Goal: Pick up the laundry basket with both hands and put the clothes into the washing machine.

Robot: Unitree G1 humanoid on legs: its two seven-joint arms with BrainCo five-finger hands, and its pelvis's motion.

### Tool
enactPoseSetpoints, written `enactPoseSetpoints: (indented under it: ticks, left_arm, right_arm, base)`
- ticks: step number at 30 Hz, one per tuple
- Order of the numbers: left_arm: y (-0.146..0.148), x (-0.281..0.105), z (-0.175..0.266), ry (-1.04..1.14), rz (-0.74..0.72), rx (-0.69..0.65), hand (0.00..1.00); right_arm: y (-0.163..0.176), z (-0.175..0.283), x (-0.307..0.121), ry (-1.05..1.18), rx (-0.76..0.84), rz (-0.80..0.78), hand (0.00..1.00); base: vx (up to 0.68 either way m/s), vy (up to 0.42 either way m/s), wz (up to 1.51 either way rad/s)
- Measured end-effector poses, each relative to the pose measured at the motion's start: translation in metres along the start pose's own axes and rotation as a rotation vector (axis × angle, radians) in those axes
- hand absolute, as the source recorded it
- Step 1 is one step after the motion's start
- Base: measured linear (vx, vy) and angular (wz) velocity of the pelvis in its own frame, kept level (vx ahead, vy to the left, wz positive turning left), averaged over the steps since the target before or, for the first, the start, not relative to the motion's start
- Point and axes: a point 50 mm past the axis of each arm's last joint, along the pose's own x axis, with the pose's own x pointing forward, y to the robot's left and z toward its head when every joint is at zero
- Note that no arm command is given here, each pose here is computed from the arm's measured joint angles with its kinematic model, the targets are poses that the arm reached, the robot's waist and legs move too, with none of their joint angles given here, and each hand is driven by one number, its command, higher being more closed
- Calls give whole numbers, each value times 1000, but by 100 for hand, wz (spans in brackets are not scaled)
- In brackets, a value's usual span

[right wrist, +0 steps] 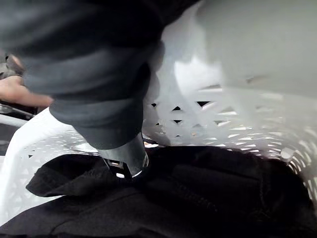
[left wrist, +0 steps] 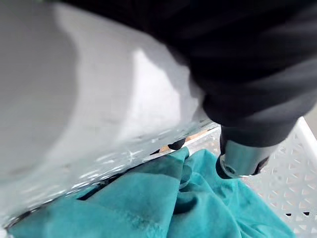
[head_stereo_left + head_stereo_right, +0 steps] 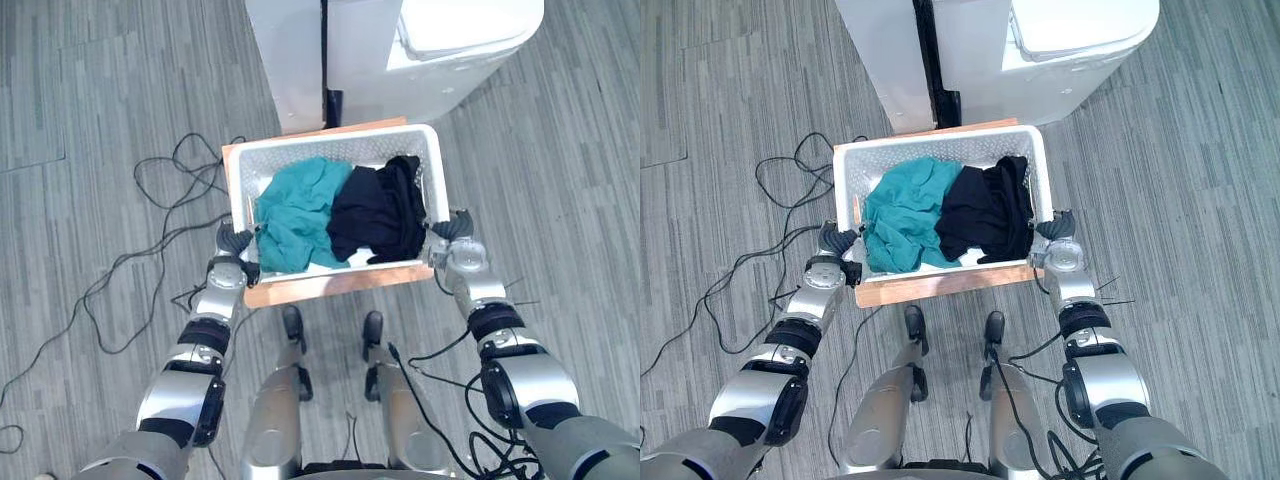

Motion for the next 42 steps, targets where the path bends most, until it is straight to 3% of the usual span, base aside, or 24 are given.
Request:
enactPoseSetpoints:
  ticks: [5, 15, 24, 32, 36, 42]
  left_arm:
    - [-9, -42, -34, 16, -30, -71, 100]
    - [-12, -108, -58, 8, -124, -134, 100]
    - [-1, -117, -66, 33, -124, -122, 100]
    - [-11, -119, -68, 57, -139, -176, 100]
    - [-10, -146, -104, 204, -83, -237, 100]
    - [-9, -161, -114, 255, -56, -266, 100]
  right_arm:
    - [-16, -33, -40, -40, 4, -29, 100]
    - [-42, -71, -114, -31, 20, -59, 100]
    - [-35, -87, -119, 22, 22, -10, 100]
    - [-45, -80, -110, -5, -20, -12, 100]
    - [-36, -87, -110, 23, -103, 74, 100]
    - [-34, -92, -112, 39, -138, 110, 100]
  base:
    - [110, 9, -16]
    - [73, 22, -55]
    - [62, -37, -175]
    - [140, -133, -166]
    - [163, 17, -146]
    - [237, 70, -82]
